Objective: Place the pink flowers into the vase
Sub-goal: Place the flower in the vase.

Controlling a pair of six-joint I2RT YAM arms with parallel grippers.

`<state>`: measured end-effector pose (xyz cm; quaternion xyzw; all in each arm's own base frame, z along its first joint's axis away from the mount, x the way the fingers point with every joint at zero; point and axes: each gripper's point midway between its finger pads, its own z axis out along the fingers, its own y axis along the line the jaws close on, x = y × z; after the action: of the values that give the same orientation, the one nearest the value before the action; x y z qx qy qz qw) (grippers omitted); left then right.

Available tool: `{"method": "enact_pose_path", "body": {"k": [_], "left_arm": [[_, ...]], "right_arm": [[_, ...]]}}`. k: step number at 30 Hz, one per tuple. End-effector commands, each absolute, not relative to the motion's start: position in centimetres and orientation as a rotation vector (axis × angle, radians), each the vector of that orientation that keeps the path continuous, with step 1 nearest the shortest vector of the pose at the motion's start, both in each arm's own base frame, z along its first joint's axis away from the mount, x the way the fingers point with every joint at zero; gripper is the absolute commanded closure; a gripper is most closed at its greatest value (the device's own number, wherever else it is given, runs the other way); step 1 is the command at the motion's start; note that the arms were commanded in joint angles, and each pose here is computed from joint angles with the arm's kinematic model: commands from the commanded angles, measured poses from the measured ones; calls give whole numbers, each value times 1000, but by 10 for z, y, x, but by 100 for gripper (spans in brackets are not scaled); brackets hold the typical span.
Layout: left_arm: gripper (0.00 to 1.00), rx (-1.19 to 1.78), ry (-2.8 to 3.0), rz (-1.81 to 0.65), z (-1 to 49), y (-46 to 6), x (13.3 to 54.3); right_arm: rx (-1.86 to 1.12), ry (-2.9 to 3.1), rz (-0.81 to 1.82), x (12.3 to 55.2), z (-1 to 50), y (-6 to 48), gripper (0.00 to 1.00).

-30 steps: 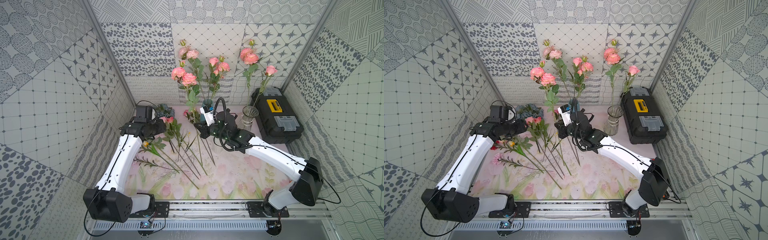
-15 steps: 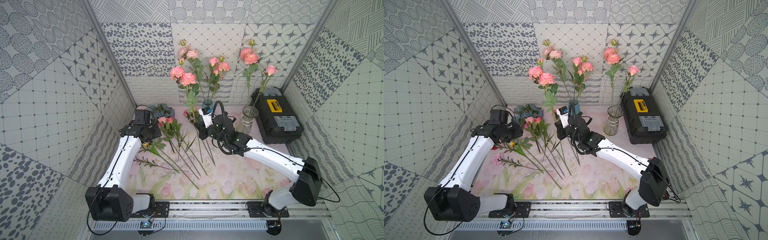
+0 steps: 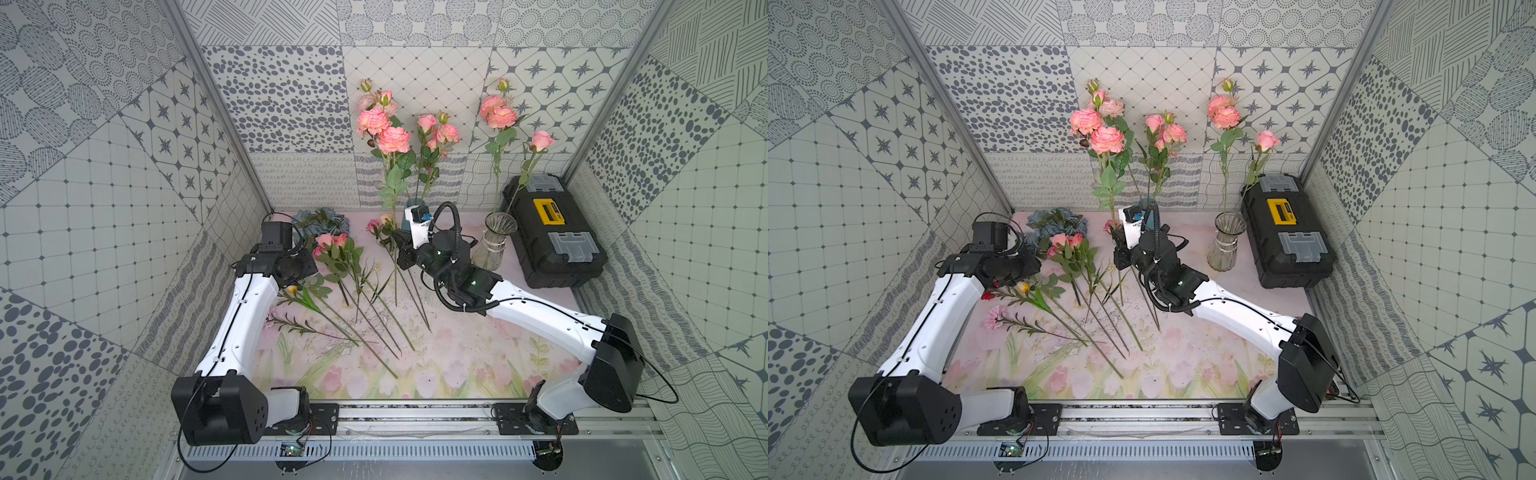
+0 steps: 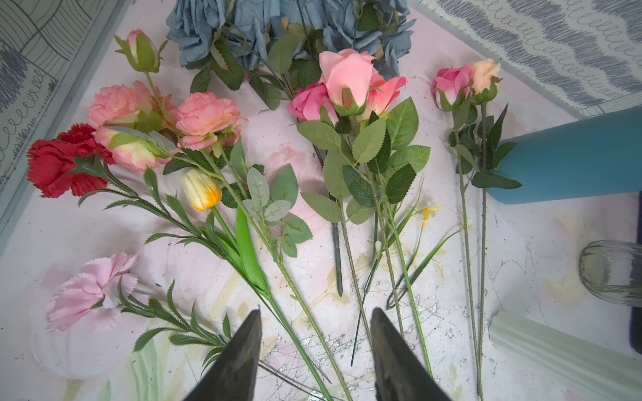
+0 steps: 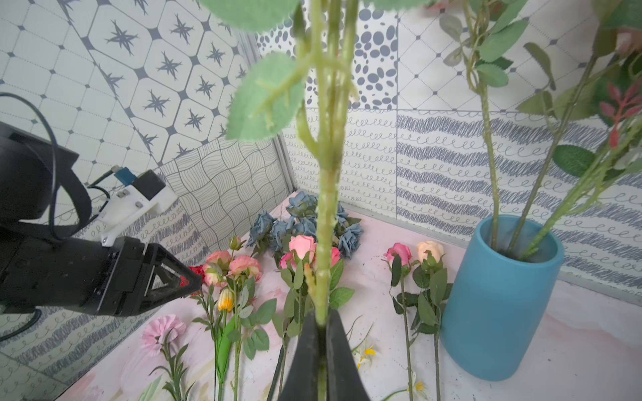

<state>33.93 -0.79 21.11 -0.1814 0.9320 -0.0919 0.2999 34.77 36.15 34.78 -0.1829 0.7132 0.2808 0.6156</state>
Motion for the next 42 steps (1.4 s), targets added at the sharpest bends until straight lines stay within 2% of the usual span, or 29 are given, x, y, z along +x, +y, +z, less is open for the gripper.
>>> {"method": "enact_pose_path", "body": {"k": [1, 14, 35, 42], "left_arm": [[49, -494, 2443, -299, 216, -10, 345], [50, -500, 2437, -323, 217, -10, 345], [51, -507, 2425, -323, 219, -8, 343], [51, -499, 2424, -339, 220, -10, 344]], "right_arm": [[-333, 1513, 641, 352, 389, 353, 100], [-137, 1402, 548, 373, 426, 311, 100], [93, 1245, 415, 391, 490, 205, 100], [146, 1224, 357, 394, 497, 173, 100]]}}
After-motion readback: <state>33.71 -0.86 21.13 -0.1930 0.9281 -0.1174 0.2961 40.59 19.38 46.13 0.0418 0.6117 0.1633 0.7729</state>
